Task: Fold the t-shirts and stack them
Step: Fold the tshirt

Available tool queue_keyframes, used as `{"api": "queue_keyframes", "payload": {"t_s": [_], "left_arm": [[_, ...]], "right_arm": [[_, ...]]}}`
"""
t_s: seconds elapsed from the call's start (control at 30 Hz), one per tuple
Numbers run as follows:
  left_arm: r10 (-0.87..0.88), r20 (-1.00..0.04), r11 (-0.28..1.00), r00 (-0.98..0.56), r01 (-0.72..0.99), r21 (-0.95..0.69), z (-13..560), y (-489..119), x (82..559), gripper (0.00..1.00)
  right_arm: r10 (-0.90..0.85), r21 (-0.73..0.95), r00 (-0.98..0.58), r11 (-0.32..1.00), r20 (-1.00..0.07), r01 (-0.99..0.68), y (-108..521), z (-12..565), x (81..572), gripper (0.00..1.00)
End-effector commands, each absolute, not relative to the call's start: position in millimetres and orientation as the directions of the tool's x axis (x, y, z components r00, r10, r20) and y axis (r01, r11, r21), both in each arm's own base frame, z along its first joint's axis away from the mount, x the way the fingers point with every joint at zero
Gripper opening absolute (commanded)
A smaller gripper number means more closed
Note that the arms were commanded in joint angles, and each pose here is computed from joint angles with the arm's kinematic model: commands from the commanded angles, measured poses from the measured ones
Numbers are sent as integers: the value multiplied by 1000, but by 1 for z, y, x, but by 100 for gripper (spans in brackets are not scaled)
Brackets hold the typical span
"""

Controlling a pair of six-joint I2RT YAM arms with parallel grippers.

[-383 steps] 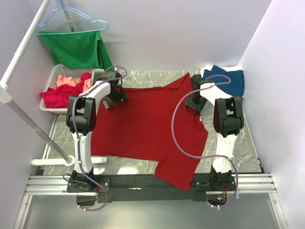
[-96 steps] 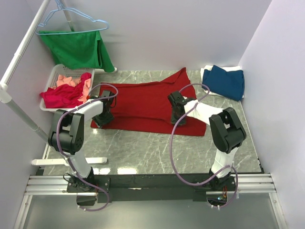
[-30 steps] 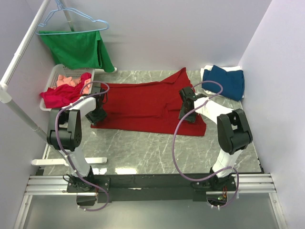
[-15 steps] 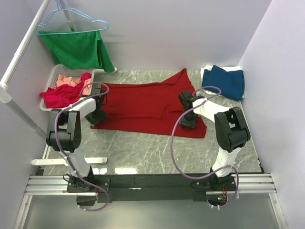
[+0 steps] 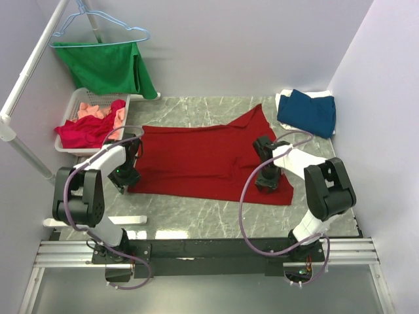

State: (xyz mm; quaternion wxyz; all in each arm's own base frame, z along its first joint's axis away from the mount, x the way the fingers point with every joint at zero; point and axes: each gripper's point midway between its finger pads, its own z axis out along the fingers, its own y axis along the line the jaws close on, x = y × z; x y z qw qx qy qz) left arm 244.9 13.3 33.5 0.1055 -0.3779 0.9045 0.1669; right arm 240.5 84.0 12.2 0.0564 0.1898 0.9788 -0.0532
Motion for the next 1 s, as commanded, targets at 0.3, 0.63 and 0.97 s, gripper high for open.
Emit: {"api": "queue_keyframes", "payload": {"t_s": [0.3, 0.63, 0.97], "left_arm": [[-655, -194, 689, -730, -683, 243, 14, -11, 200, 51], [-643, -354, 697, -679, -711, 97, 68, -14, 238, 53], [-644, -357, 707, -677, -705, 62, 56, -24, 275, 53]], "right_arm": [[401, -245, -916, 889, 9, 387, 49, -6, 161, 39], [411, -219, -912, 889, -6, 402, 51, -9, 158, 39], [408, -198, -913, 894, -14, 403, 54, -9, 161, 38]]}}
